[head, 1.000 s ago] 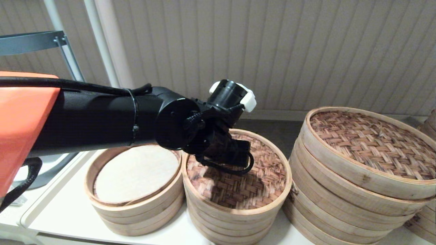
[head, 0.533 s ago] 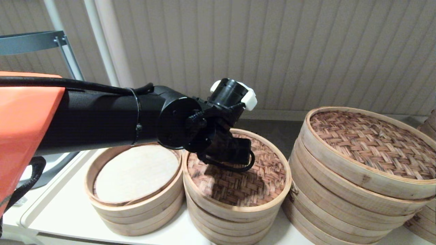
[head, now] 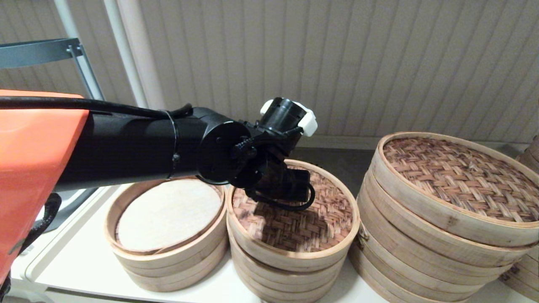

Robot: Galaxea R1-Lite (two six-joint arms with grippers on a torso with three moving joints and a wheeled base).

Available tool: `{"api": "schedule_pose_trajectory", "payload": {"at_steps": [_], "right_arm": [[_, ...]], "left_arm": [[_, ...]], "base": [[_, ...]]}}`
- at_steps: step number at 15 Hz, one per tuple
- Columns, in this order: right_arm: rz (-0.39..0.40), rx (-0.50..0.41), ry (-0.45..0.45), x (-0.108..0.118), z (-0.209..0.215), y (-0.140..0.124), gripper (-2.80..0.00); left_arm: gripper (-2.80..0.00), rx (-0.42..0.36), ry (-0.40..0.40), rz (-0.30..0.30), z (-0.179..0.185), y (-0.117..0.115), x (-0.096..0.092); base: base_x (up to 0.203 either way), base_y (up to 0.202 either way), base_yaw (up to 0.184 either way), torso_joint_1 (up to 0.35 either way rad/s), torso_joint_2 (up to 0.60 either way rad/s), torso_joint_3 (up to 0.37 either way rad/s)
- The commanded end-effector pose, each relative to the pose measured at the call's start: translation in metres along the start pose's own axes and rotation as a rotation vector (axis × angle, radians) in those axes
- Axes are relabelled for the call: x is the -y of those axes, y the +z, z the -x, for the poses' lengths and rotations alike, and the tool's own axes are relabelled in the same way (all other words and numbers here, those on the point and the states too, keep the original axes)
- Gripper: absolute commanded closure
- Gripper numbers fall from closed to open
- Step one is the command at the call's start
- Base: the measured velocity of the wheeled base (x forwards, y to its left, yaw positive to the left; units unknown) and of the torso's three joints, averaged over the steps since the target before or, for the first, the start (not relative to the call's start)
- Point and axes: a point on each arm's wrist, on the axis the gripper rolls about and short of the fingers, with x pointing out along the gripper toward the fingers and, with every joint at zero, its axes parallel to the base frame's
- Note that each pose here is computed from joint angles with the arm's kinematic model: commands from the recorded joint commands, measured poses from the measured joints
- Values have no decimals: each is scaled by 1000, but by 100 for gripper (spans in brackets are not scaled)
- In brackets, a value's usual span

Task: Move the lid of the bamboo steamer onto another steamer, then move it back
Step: Put the steamer

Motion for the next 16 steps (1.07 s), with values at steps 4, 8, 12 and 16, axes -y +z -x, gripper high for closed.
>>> {"api": "schedule_pose_trajectory", "payload": {"at_steps": [4,8,12,16], "right_arm": [[0,-23,2,0,-2,-7,0],[0,-23,2,0,-2,-7,0],[0,-25,2,0,-2,-7,0],[0,-23,3,0,-2,-7,0]], "left_arm": [[0,-23,22,7,-3,-4,-7],[0,-41,25,2,-3,-9,-8],[0,-13,16,8,-7,-5,-6],[0,-4,18,9,-8,-5,-6]], "base": [[0,0,0,0,0,0],[0,0,0,0,0,0],[0,0,0,0,0,0],[0,0,0,0,0,0]]}}
